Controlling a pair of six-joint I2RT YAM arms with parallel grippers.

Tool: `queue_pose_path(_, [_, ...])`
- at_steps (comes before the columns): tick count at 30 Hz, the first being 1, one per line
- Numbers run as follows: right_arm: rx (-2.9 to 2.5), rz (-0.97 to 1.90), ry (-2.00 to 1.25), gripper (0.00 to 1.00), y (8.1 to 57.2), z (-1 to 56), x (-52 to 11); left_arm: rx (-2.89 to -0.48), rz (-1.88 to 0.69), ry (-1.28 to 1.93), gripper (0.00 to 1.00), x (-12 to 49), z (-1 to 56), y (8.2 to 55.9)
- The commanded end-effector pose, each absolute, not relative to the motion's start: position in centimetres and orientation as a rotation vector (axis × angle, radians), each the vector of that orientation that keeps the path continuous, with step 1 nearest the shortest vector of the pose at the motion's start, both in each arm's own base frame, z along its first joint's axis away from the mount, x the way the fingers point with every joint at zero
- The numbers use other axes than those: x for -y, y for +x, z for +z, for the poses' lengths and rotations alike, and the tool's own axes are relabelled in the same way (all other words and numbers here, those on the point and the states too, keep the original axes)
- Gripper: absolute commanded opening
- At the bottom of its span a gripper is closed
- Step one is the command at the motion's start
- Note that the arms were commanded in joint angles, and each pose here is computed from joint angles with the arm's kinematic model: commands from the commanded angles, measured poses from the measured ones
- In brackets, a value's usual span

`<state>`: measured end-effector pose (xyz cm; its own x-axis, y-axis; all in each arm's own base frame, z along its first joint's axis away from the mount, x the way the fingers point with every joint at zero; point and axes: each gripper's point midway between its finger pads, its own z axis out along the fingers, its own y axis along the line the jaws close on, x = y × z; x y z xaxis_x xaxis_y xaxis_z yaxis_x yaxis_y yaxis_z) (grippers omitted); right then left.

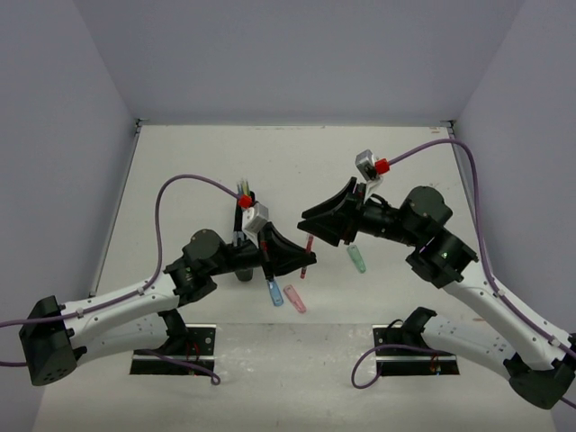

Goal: Sort the stationery into containers
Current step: Close the pen cap on the pen.

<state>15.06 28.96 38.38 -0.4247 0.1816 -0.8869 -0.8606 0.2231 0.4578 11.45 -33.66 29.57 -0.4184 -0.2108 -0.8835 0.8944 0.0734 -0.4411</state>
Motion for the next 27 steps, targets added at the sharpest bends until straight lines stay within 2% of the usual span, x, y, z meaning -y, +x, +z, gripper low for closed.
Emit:
queue_pose_path(1, [-1.521, 1.388, -0.72, 0.4, 14.3, 38.1, -28.9, -1.347, -1.527, 0.75, 0.0, 33.9, 32.2, 11.3])
queue_pose_path(5, [-1.531, 1.387, -0.724, 0.38, 14.2, 37.4, -28.9, -1.346, -1.526, 0.747, 0.0, 34.0, 32.5, 11.4])
queue_pose_path(10, [-1.539, 1.375, -0.709, 0.26, 14.3, 37.1, -28.7, -1.341, -1.529, 0.75, 0.0, 34.0, 32.7, 11.3])
queue_pose_path(12, [-1.536, 1.376, -0.711, 0.07, 14.3, 37.2, -28.7, -1.344, -1.529, 0.751, 0.0, 34.0, 32.6, 11.3])
queue_pose_path(14, [-1.54, 1.378, -0.713, 0.0, 14.3, 37.0, -28.8, -1.343, -1.532, 0.754, 0.0, 34.0, 32.6, 11.3])
queue_pose_path(21, [-1.574, 1.42, -0.716, 0.0, 14.2, 34.8, -29.4, -1.291, -1.497, 0.738, 0.0, 33.8, 34.7, 11.8])
queue_pose_path(27, [-1.666, 1.431, -0.707, 0.0, 14.1, 29.2, -29.5, -1.158, -1.394, 0.655, 0.0, 32.6, 41.8, 13.4])
